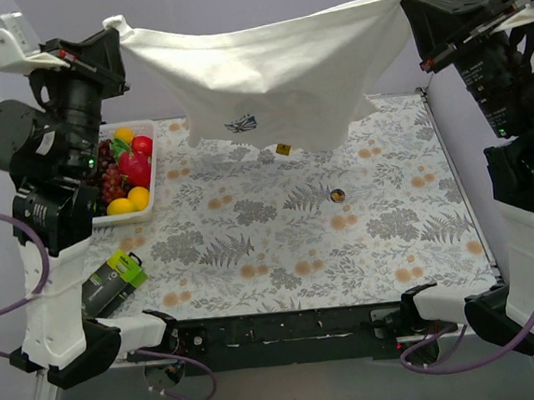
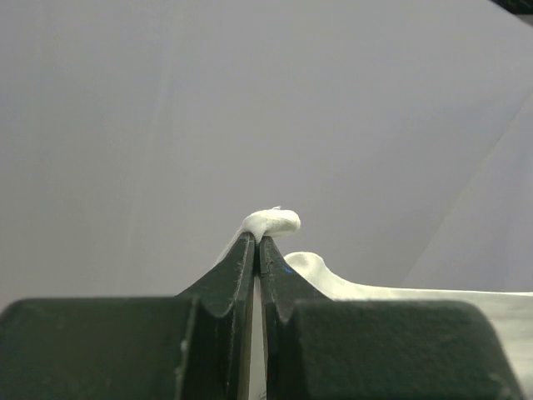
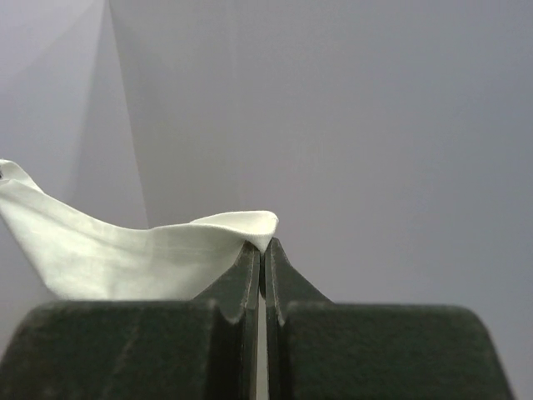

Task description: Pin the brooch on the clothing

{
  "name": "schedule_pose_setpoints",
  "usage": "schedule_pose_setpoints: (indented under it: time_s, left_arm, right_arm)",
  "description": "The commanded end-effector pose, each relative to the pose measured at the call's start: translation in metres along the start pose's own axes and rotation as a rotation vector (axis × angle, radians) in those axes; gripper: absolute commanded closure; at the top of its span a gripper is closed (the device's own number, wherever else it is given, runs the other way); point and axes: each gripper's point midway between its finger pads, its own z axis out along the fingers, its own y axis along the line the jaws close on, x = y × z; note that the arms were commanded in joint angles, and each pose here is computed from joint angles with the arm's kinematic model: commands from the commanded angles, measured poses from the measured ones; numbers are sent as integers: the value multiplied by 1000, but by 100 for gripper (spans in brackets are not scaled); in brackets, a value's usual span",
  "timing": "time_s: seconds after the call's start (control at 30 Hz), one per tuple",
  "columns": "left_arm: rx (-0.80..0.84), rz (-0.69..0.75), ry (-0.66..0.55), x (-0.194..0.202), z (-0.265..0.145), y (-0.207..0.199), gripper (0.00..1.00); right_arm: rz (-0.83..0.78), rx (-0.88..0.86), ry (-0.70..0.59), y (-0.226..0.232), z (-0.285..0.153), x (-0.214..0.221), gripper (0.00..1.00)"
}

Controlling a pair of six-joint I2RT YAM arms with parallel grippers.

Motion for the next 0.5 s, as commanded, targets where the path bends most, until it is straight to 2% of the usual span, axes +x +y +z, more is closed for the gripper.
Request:
schedule_pose_setpoints:
  time_s: [0.0,0.27,0.47]
  left_arm:
    - [61,-36,-74,-41,-35,-8,100]
    - [116,-76,-65,-58,-73,-14,100]
    - [133,-81,-66,-64,-78,-17,100]
  right_arm:
    - [8,-29,-92,13,-25,-31,99]
    - [40,-76,-122,34,-68,-58,99]
    - [56,-99,-94,41,-77,-55,99]
